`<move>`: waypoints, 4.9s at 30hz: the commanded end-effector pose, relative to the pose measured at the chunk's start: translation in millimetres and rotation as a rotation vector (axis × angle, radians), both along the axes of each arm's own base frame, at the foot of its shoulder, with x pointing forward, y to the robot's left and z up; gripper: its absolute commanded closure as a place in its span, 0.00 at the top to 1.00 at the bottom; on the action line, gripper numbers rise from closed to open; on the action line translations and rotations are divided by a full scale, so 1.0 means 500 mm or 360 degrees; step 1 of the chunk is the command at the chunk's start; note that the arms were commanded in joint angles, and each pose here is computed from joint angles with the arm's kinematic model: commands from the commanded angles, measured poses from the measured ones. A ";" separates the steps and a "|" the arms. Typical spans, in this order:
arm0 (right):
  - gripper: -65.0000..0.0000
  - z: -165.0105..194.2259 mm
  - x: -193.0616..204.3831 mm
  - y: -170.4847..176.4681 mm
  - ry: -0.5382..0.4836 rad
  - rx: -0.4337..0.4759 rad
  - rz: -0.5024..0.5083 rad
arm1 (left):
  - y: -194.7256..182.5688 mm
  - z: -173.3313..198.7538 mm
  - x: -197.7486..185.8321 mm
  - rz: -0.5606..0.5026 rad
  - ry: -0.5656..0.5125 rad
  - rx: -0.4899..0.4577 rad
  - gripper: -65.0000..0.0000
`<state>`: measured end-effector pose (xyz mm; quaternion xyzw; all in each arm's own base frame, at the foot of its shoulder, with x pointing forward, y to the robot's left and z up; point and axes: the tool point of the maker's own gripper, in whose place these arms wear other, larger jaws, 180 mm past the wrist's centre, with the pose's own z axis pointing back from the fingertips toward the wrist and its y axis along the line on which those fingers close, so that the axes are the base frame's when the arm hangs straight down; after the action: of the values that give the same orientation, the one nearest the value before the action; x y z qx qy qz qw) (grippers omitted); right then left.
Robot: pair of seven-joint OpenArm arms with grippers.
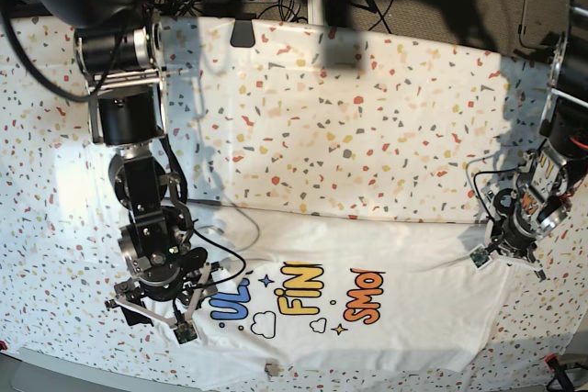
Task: Fold the T-shirt properly
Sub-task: 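Pull the grasped shoulders across the shirt toward the hem, then release the shirt and regrasp its edge with both grippers, then drag the held shirt edge back toward the robot with both grippers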
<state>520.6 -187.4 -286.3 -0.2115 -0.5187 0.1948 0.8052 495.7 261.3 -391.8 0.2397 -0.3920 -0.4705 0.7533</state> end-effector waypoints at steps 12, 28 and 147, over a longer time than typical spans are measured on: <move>0.70 0.049 0.019 -0.012 -0.0065 -0.0007 -0.0037 | 0.017 0.156 0.092 0.0013 -0.0431 0.0046 0.39; 0.70 -0.011 -0.018 0.064 0.0259 0.0146 0.0504 | 0.014 0.151 0.090 0.0040 -0.0423 -0.0020 0.39; 0.00 -0.225 -0.407 -0.111 0.1024 -0.0765 0.0487 | 0.016 -0.061 -0.296 -0.0192 0.0306 0.0512 0.00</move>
<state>308.3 -221.5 -412.1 -0.2039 -0.2140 0.4941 0.8176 340.7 251.6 -433.0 0.2605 -0.2595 -0.6011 0.7096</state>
